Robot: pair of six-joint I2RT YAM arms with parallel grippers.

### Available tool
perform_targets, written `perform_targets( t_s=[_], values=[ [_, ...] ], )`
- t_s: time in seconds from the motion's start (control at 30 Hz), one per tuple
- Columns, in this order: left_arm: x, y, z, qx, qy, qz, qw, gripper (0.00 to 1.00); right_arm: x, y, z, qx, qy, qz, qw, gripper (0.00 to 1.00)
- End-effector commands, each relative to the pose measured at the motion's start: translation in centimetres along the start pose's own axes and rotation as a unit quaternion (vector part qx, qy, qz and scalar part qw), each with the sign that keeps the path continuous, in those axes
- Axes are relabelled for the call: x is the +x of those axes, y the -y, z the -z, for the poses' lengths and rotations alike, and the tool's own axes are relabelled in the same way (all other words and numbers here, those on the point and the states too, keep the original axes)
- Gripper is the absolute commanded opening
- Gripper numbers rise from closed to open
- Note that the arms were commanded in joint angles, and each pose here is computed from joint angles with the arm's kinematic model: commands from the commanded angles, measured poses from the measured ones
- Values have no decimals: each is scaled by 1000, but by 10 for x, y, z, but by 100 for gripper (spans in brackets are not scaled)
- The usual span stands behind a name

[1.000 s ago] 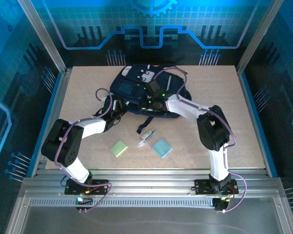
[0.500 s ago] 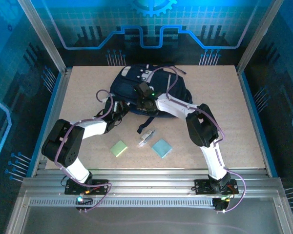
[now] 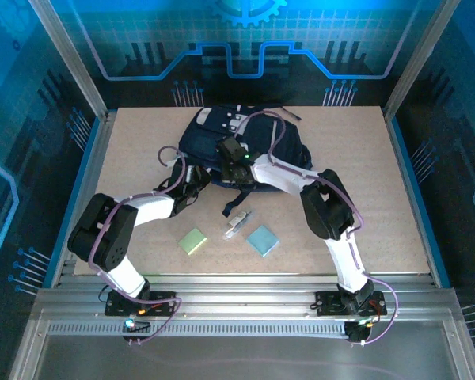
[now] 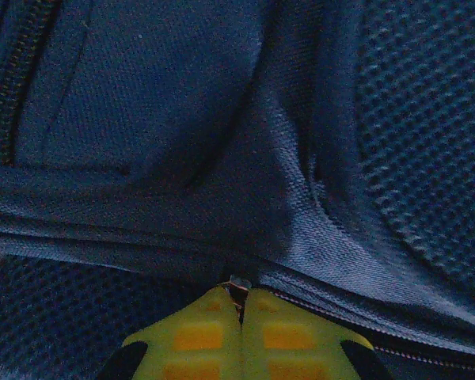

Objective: Pack the student bag

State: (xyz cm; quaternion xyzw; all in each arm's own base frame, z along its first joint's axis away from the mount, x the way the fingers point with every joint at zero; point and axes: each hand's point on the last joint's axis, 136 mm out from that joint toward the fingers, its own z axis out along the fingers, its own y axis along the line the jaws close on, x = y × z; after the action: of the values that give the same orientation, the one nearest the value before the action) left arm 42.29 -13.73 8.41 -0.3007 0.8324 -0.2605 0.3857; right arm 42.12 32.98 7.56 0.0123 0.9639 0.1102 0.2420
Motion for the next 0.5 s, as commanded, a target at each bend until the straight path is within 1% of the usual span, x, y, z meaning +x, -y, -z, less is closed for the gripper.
perform_targets(
  t_s=[0.0,0.1,0.27,0.37,0.47],
  values=[
    [-31,21,-4,23,54,-13,998,0,1,22,12,-20,-33,-6,999,0],
    [-43,15,-12,14,65,-6,998,0,3,33,22,-37,-56,7,998,0],
    [-58,23,-15,22,74,-7,997,0,11,57,28,-25,-69,20,997,0],
    [-62,27,-13,24,78,-11,997,0,7,71,31,-4,-65,43,997,0],
    [-68,28,-11,22,83,-18,996,0,5,90,33,28,-73,75,994,0]
  ],
)
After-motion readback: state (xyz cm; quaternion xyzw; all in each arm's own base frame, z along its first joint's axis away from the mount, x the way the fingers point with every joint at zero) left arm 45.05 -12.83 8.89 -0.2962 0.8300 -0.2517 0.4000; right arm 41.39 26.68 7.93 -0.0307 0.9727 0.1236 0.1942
